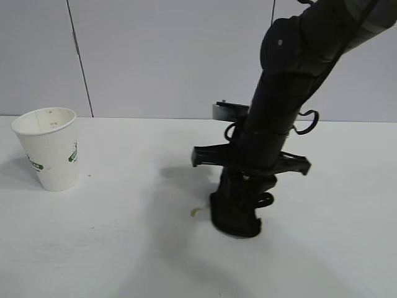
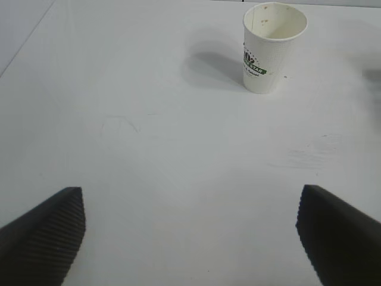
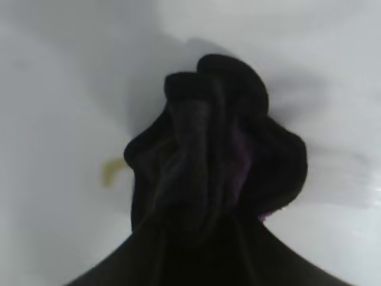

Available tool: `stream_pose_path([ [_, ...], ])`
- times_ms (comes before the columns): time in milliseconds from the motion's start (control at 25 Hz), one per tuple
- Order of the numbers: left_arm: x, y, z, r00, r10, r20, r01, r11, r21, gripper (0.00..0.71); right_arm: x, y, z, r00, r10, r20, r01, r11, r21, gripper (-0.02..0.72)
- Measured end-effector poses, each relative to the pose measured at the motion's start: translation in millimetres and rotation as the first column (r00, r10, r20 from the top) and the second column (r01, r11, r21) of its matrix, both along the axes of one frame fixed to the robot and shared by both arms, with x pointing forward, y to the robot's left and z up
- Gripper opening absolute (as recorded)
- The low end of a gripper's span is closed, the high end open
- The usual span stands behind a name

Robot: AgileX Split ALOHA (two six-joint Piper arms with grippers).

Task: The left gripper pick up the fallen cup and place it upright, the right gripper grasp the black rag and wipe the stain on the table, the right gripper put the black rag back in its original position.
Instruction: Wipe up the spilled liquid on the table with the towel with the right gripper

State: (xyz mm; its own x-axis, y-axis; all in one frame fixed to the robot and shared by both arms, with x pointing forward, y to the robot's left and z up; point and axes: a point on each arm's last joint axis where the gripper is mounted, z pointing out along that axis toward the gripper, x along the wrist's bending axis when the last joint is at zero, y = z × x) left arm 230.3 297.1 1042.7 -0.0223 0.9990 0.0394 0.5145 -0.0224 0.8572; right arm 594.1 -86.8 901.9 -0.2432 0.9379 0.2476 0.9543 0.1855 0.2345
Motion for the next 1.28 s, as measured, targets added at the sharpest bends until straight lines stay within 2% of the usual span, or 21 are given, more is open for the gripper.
stream_pose_path([
  [80, 0.0, 0.0, 0.0, 1.000, 0.000, 0.000, 0.000, 1.000, 0.000, 0.694, -7.4, 22.3, 1.9, 0.998, 0.029, 0.050, -0.031, 0.999, 0.041, 0.149],
  [200, 0.0, 0.0, 0.0, 1.000, 0.000, 0.000, 0.000, 1.000, 0.000, 0.694, -15.8, 45.7, 4.5, 0.990, 0.066, 0.128, -0.076, 0.995, 0.070, 0.149],
  [360, 0.0, 0.0, 0.0, 1.000, 0.000, 0.000, 0.000, 1.000, 0.000, 0.694, -15.9, 50.3, 4.2, 0.982, 0.080, 0.169, -0.091, 0.994, 0.063, 0.149],
  [760, 0.0, 0.0, 0.0, 1.000, 0.000, 0.000, 0.000, 1.000, 0.000, 0.694, 10.1, 9.0, -7.7, 0.981, 0.021, 0.195, -0.008, 0.998, -0.066, 0.149],
  [880, 0.0, 0.0, 0.0, 1.000, 0.000, 0.000, 0.000, 1.000, 0.000, 0.694, 15.2, -7.5, -8.7, 0.984, 0.010, 0.175, 0.011, 0.993, -0.122, 0.149],
  [1120, 0.0, 0.0, 0.0, 1.000, 0.000, 0.000, 0.000, 1.000, 0.000, 0.694, 20.6, -43.8, -6.5, 0.998, -0.048, 0.046, 0.057, 0.971, -0.231, 0.149],
  [1240, 0.0, 0.0, 0.0, 1.000, 0.000, 0.000, 0.000, 1.000, 0.000, 0.694, 14.5, -48.8, -4.1, 0.998, -0.016, -0.058, -0.001, 0.960, -0.281, 0.149],
  [1280, 0.0, 0.0, 0.0, 1.000, 0.000, 0.000, 0.000, 1.000, 0.000, 0.694, 11.4, -47.5, -3.3, 0.995, 0.003, -0.097, -0.030, 0.961, -0.276, 0.149],
])
